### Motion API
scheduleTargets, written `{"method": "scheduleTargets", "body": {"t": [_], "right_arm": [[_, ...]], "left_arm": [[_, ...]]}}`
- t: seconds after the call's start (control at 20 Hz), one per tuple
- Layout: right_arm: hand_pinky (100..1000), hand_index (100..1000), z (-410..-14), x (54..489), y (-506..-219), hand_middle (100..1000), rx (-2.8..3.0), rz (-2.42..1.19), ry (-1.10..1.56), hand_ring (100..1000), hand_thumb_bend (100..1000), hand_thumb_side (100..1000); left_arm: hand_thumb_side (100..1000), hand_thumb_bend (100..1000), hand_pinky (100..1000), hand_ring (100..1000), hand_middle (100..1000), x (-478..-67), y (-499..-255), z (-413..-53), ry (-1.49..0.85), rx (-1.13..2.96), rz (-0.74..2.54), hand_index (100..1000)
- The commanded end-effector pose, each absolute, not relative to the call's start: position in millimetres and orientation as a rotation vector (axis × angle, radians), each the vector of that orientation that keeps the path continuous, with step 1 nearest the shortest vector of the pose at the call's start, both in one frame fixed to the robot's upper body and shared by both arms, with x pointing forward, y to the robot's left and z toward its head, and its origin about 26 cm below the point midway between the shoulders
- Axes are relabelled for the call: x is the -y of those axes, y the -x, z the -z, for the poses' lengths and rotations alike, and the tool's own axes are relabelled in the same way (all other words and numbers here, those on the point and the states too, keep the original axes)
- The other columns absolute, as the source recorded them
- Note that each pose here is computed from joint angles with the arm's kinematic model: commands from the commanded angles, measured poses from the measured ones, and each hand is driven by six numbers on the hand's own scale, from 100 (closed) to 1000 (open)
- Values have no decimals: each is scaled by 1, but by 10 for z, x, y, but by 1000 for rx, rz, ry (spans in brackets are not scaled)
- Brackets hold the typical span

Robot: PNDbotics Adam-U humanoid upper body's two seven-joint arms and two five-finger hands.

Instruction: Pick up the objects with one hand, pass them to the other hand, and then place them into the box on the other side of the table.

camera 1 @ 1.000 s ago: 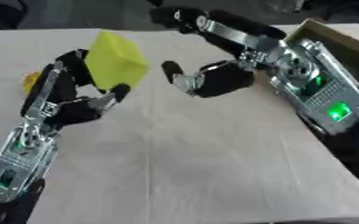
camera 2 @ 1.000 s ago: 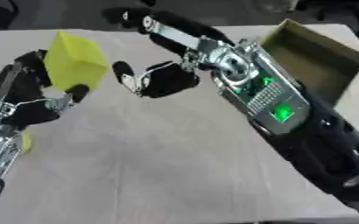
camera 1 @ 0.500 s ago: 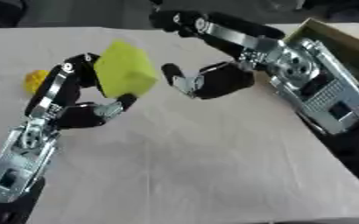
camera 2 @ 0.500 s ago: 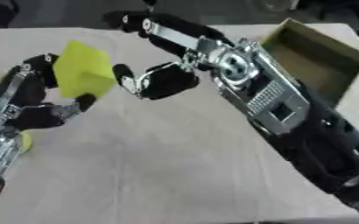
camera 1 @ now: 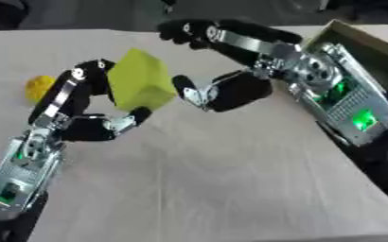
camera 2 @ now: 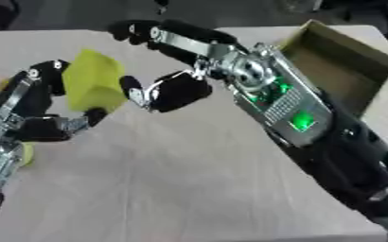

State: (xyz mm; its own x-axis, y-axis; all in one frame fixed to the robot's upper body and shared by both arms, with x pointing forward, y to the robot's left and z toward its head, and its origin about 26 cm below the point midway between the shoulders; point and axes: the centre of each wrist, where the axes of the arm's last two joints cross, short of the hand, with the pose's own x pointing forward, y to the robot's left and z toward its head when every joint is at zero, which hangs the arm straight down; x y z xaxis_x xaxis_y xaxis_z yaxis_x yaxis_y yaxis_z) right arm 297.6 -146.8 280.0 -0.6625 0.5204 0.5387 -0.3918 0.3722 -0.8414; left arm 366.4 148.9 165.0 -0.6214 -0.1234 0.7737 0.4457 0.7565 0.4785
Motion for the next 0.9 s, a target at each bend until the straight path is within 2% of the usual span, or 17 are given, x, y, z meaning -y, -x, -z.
{"method": "scheduleTargets", "body": {"t": [0.05,0.7,0.9], "right_arm": [[1000,1000,-2874,1465,-2952,959,1826,-1410,108,1000,100,194],[1000,1000,-2872,1444,-2946,957,1735,-1464,8,1000,100,200],[1000,1000,-2877,1437,-2944,959,1723,-1472,0,1000,100,199]], "left_arm": [[100,242,400,412,277,-1474,-3643,-1793,243,2134,864,328],[100,259,401,408,271,-1456,-3643,-1831,221,2160,865,304],[100,247,398,400,248,-1429,-3635,-1857,226,2173,870,267]]}}
